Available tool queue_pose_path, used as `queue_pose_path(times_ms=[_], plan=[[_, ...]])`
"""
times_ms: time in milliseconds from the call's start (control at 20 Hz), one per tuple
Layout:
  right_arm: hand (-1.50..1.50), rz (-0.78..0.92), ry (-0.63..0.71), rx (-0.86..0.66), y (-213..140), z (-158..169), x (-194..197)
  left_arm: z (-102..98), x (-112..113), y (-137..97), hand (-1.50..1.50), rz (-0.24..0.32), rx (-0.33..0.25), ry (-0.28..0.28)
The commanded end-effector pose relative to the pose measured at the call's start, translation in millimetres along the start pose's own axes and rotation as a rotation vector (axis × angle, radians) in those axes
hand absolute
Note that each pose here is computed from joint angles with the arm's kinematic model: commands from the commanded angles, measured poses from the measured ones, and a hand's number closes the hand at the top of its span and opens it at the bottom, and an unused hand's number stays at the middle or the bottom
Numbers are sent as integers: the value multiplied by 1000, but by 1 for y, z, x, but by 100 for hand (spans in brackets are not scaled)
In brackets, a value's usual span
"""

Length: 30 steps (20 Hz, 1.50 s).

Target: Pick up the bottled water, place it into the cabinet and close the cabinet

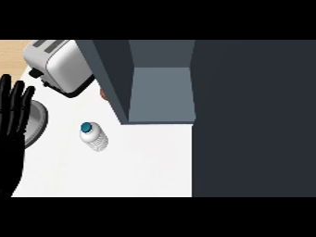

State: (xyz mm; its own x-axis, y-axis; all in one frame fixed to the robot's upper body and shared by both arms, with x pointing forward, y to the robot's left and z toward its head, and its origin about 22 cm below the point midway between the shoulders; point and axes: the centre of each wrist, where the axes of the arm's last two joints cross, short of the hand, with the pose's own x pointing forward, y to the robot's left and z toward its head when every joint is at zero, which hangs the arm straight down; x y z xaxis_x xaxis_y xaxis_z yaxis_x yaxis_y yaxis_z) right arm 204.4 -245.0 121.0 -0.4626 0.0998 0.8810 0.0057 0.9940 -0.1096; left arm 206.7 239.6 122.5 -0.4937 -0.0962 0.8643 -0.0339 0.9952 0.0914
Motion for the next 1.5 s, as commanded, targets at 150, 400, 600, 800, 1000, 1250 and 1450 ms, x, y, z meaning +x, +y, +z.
queue_pose_path(times_ms=[150,400,600,800,1000,1250,1450], plan=[[-150,-18,-42,-20,-3,26,17,-49,-11,20,-150,52,-46,-30],[-150,-236,53,241,7,39,21,-36,-26,12,-150,237,-36,172],[-150,-230,61,254,5,67,52,-16,-21,25,-150,241,-54,217],[-150,-224,73,254,9,71,76,-13,-3,41,-150,220,-30,227],[-150,-239,84,263,10,88,78,10,5,29,-150,111,-14,287],[-150,-235,67,237,11,95,79,20,-17,52,-150,105,0,372],[-150,-238,71,275,10,108,95,3,-46,57,-150,121,29,396]])
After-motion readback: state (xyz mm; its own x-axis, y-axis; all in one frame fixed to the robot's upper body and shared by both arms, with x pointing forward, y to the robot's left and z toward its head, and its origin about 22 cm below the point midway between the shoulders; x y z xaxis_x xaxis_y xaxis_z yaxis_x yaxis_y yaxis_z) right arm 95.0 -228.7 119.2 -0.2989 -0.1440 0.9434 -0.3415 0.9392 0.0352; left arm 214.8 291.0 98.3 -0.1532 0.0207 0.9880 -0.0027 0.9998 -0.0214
